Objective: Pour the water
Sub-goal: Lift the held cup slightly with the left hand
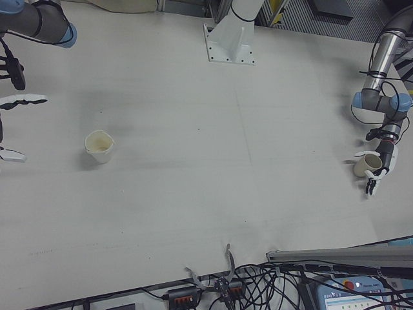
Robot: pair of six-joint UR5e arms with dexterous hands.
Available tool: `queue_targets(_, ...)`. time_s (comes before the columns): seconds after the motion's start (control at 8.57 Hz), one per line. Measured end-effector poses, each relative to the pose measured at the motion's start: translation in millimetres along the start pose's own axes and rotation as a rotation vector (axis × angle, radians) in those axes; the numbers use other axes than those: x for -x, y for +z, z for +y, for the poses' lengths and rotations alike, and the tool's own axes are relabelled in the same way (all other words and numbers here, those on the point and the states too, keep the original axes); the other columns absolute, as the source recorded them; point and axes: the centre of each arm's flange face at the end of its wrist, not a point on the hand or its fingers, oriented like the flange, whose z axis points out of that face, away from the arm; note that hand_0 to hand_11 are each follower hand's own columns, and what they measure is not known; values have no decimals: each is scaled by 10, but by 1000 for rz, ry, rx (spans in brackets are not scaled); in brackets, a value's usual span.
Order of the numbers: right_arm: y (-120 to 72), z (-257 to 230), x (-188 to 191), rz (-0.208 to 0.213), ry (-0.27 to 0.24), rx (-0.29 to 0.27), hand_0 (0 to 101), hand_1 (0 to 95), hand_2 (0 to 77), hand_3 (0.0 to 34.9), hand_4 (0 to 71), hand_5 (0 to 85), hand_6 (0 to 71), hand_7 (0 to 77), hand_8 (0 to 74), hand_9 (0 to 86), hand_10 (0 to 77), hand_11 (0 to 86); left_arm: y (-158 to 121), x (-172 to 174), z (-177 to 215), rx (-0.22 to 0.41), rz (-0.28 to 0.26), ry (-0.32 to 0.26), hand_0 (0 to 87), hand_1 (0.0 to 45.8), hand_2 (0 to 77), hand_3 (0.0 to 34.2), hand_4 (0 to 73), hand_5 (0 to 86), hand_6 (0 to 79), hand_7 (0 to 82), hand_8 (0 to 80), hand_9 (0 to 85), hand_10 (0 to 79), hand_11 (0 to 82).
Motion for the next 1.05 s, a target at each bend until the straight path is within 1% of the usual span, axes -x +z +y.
queue_targets(0.12, -12, -11, 26, -5, -1, -3, 458, 109, 114, 107, 169, 224, 60, 93, 5, 5, 0, 11, 33, -11, 27, -3, 2, -3, 658, 289, 180, 46, 229, 573, 60, 76, 11, 5, 16, 60)
queue_targets(0.23, -15, -11, 64, -12, -2, -2, 458, 109, 114, 107, 169, 224, 60, 82, 5, 5, 0, 11, 57, -22, 54, -4, 4, -5, 658, 289, 229, 51, 235, 578, 60, 93, 11, 5, 22, 65)
queue_targets(0.35, -19, -8, 119, -21, -4, -1, 458, 109, 114, 107, 169, 218, 60, 82, 5, 5, 0, 11, 77, -38, 87, -5, 6, -12, 659, 289, 262, 58, 235, 578, 60, 93, 11, 5, 38, 76)
queue_targets(0.47, -23, -6, 170, -30, -5, -1, 457, 109, 114, 107, 169, 218, 60, 82, 5, 5, 0, 11, 85, -49, 111, -10, 5, -37, 659, 289, 262, 58, 235, 578, 60, 93, 11, 5, 38, 76)
queue_targets(0.58, -25, -5, 201, -35, -7, 0, 458, 120, 114, 106, 169, 224, 60, 82, 5, 5, 0, 11, 88, -63, 133, -16, 4, -78, 686, 289, 300, 68, 240, 578, 82, 109, 11, 5, 38, 82)
queue_targets(0.7, -25, -15, 173, -27, -16, -2, 458, 120, 114, 106, 169, 224, 60, 82, 5, 5, 0, 11, 95, -100, 187, -21, 5, -129, 653, 284, 311, 81, 240, 578, 71, 109, 11, 5, 38, 82)
queue_targets(0.82, -11, -13, 58, -3, -42, 1, 457, 136, 114, 106, 169, 218, 60, 93, 5, 5, 0, 11, 85, -171, 288, -24, 10, -182, 635, 278, 311, 83, 240, 578, 87, 131, 11, 5, 38, 82)
queue_targets(0.93, -12, -51, -130, 36, -80, -1, 467, 142, 147, 107, 169, 191, 60, 76, 0, 5, 0, 11, 27, -242, 391, -28, 19, -230, 635, 278, 311, 83, 251, 573, 87, 125, 11, 5, 54, 98)
queue_targets(1.05, -17, -137, -444, 98, -103, 0, 467, 142, 147, 107, 169, 191, 60, 76, 0, 5, 0, 11, -62, -300, 482, -33, 26, -262, 635, 278, 311, 84, 251, 573, 87, 142, 11, 5, 38, 98)
